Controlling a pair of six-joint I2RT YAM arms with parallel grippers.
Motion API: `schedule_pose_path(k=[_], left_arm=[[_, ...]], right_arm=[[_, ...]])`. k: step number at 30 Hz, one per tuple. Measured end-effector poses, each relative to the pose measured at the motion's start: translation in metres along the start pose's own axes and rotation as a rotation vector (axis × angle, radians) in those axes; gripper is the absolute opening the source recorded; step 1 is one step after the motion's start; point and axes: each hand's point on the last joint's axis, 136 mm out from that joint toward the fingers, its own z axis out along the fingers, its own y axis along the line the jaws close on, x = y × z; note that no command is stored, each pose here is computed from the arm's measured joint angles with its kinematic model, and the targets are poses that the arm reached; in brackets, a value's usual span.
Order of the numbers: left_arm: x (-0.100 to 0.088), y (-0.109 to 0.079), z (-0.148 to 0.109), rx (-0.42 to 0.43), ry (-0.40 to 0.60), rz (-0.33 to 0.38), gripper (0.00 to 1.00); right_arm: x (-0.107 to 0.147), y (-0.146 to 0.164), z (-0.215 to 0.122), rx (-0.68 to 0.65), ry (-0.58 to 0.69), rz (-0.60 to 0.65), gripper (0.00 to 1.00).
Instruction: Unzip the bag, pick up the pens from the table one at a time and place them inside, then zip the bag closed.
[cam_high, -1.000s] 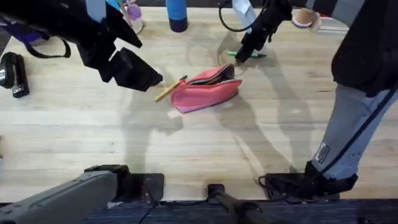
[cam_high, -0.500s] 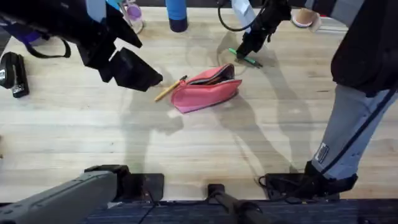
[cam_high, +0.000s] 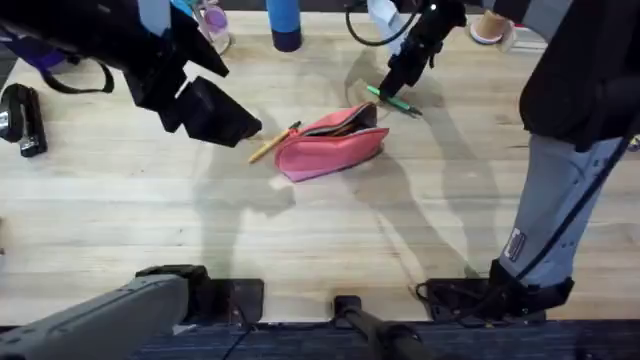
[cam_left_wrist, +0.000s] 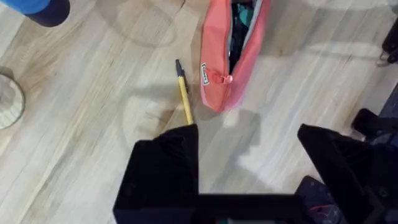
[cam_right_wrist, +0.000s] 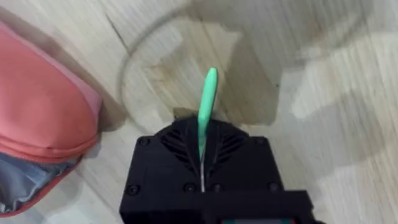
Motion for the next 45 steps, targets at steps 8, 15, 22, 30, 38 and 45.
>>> schedule_pose_path(k=[8,15,22,30,38,45], left_arm=[[0.0,0.0,0.0,0.0,0.0,0.0,0.995],[0.0,0.0,0.0,0.0,0.0,0.0,0.995],[0.0,0.0,0.0,0.0,0.0,0.0,0.995],[0.0,0.0,0.0,0.0,0.0,0.0,0.995],[0.0,0.0,0.0,0.0,0.0,0.0,0.995],[0.0,0.0,0.0,0.0,0.0,0.001,0.995]], right_arm=[[-0.006,0.005,-0.022,0.024,-0.023,-0.033,0.031],[-0.015,0.019,-0.073,0.07,-0.085,-0.105,0.031],[-0.023,0.053,-0.104,-0.003,-0.175,-0.286,0.031],[-0.03,0.087,-0.13,-0.07,-0.283,-0.488,0.031],[-0.033,0.104,-0.14,-0.1,-0.34,-0.594,0.031],[-0.032,0.113,-0.14,-0.128,-0.346,-0.66,0.031]])
